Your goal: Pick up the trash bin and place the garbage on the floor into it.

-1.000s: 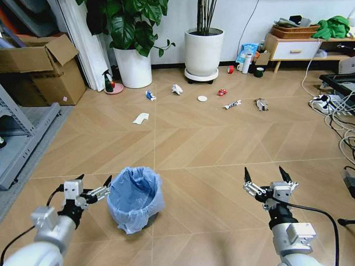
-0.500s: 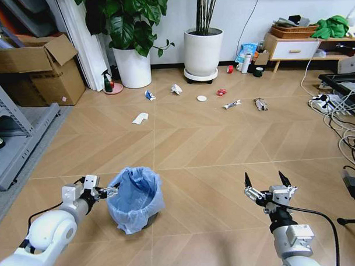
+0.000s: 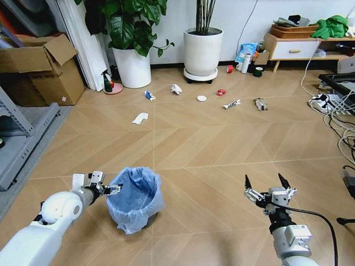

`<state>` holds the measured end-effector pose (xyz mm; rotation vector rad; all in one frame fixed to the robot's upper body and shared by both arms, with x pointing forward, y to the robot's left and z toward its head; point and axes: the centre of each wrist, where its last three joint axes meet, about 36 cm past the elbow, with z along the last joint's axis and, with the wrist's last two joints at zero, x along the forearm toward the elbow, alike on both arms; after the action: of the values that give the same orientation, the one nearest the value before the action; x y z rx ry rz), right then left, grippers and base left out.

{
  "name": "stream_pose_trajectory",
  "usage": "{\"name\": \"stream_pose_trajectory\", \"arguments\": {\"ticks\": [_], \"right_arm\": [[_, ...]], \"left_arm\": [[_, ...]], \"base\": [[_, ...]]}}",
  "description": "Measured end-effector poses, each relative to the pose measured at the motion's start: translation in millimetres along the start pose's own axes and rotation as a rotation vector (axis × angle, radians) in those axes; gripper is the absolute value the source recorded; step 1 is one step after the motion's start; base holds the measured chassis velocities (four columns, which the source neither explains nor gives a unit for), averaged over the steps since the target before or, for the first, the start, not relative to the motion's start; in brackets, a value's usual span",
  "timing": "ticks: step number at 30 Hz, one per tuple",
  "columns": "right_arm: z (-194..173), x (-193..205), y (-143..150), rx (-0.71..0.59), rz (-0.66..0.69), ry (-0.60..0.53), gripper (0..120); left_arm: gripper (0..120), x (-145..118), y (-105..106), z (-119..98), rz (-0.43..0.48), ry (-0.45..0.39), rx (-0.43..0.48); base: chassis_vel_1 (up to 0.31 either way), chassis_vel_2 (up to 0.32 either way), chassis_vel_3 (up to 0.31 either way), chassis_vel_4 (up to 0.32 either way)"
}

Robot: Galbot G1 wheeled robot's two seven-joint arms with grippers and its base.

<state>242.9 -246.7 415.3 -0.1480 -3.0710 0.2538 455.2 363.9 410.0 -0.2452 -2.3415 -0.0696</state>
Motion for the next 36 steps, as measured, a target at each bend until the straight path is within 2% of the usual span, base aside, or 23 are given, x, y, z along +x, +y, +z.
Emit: {"name": "stream_pose_trajectory", "arguments": {"ticks": [12,14,16,18,19,22,24,25,29,36], "right_arm": [[5.3,-2.4,3.5,-0.006,-0.004,0.002,100],[6.4,-3.1,4.1,-0.008,-0.005,0.002,100],[6.8,-3.2,4.2,-0.008,-0.005,0.001,100],[8.1,-3.4,4.6,-0.009,-0.006,0.001,100],[8.1,-3.4,4.6,-0.009,-0.006,0.001,100],[9.4,-3.9,4.6,-0.008,-0.008,-0.001,100],[9.3,-4.8,4.5,-0.009,-0.01,-0.003,100],[9.6,-5.2,4.2,-0.008,-0.011,-0.003,100],[10.2,-5.8,3.9,-0.007,-0.011,-0.003,100],[9.3,-6.3,1.9,-0.006,-0.012,0.003,100]], "left_arm": [[100,-9.6,2.8,10.8,-0.013,0.032,0.005],[90,-9.1,4.2,11.6,-0.008,0.035,0.002],[88,-9.1,4.3,11.8,-0.008,0.035,0.002],[77,-8.4,3.4,12.1,-0.005,0.034,-0.001],[77,-8.4,3.4,12.1,-0.005,0.034,-0.001],[64,-7.2,2.3,11.8,0.012,0.033,-0.006],[47,-7.2,1.1,11.7,0.03,0.031,-0.005],[42,-7.0,1.1,11.6,0.035,0.032,-0.006],[34,-6.2,1.6,11.3,0.05,0.035,-0.008],[4,-3.9,4.1,9.6,0.061,0.013,-0.01]], "base": [[0.0,0.0,0.0,0.0],[0.0,0.0,0.0,0.0],[0.0,0.0,0.0,0.0],[0.0,0.0,0.0,0.0],[0.0,0.0,0.0,0.0],[0.0,0.0,0.0,0.0],[0.0,0.0,0.0,0.0],[0.0,0.0,0.0,0.0],[0.0,0.0,0.0,0.0],[0.0,0.0,0.0,0.0]]}}
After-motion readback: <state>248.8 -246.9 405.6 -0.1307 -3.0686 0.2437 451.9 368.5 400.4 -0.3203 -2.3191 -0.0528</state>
